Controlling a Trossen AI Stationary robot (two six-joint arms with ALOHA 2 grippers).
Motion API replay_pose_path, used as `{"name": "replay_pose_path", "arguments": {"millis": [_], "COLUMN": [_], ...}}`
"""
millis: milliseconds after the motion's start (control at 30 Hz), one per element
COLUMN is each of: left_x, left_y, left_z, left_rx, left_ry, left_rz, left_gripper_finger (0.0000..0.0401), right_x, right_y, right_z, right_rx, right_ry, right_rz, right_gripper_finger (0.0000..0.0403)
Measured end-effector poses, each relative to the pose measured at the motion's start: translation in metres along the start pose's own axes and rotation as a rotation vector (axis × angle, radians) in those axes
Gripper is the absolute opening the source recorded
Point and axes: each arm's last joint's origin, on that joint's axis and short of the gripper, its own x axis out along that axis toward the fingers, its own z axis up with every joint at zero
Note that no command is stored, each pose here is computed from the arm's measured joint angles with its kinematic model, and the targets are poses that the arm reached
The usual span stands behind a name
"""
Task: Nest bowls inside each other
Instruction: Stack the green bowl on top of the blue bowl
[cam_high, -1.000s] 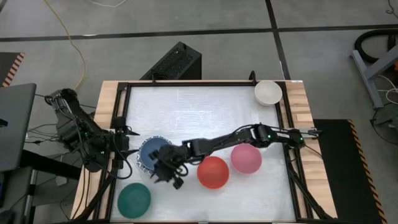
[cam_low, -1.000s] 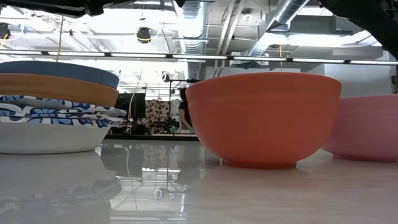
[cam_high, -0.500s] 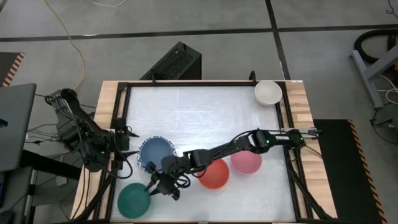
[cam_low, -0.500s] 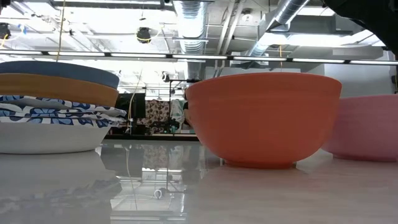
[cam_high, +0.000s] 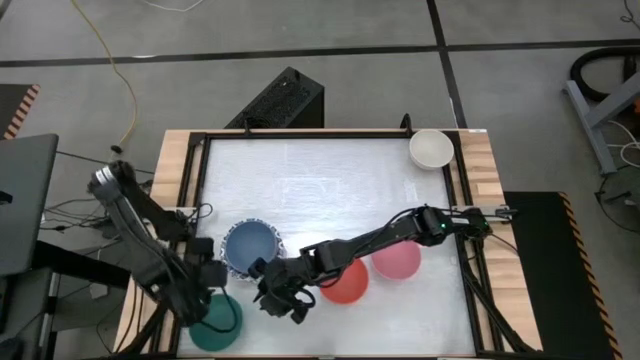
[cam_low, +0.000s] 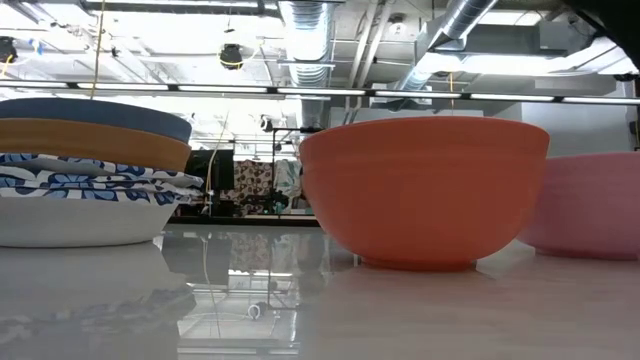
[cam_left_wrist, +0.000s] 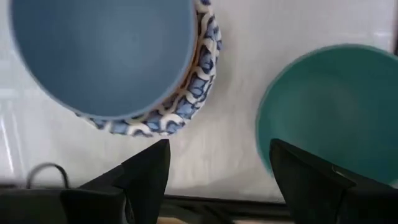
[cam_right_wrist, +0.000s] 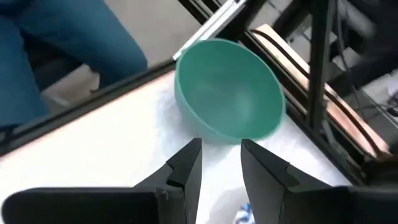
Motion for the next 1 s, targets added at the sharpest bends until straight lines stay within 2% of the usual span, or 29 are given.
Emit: {"name": "replay_pose_path", "arguments": {"millis": [200, 400, 500, 633, 1000], "left_x": [0.014, -0.001, 0.001, 0.018, 0.059], "left_y": [-0.02, -0.016, -0.011, -0.005, 0.032], "left_z": [-0.006, -0.018, -0.024, -0.035, -0.066], "left_rx": [-0.095, -0.317, -0.388, -0.421, -0.571], "left_ry": [0.015, -0.09, -0.089, -0.042, -0.064], "left_rz": [0.049, 0.032, 0.011, -0.07, -0.271], "left_gripper_finger": [0.0263, 0.0263, 0.0263, 0.0263, 0.0263], "right_x": [-0.007, -0.006, -0.006, -0.006, -0.006], "right_y": [0.007, 0.017, 0.02, 0.023, 0.021], "right_z": [0.007, 0.006, 0.005, 0.006, 0.004], "right_rx": [0.038, 0.06, 0.074, 0.081, 0.084], "right_ry": [0.04, 0.09, 0.103, 0.113, 0.117], "right_rz": [-0.002, 0.043, 0.053, 0.064, 0.062], "right_gripper_finger": [0.0131, 0.0131, 0.0131, 0.0131, 0.0131]}}
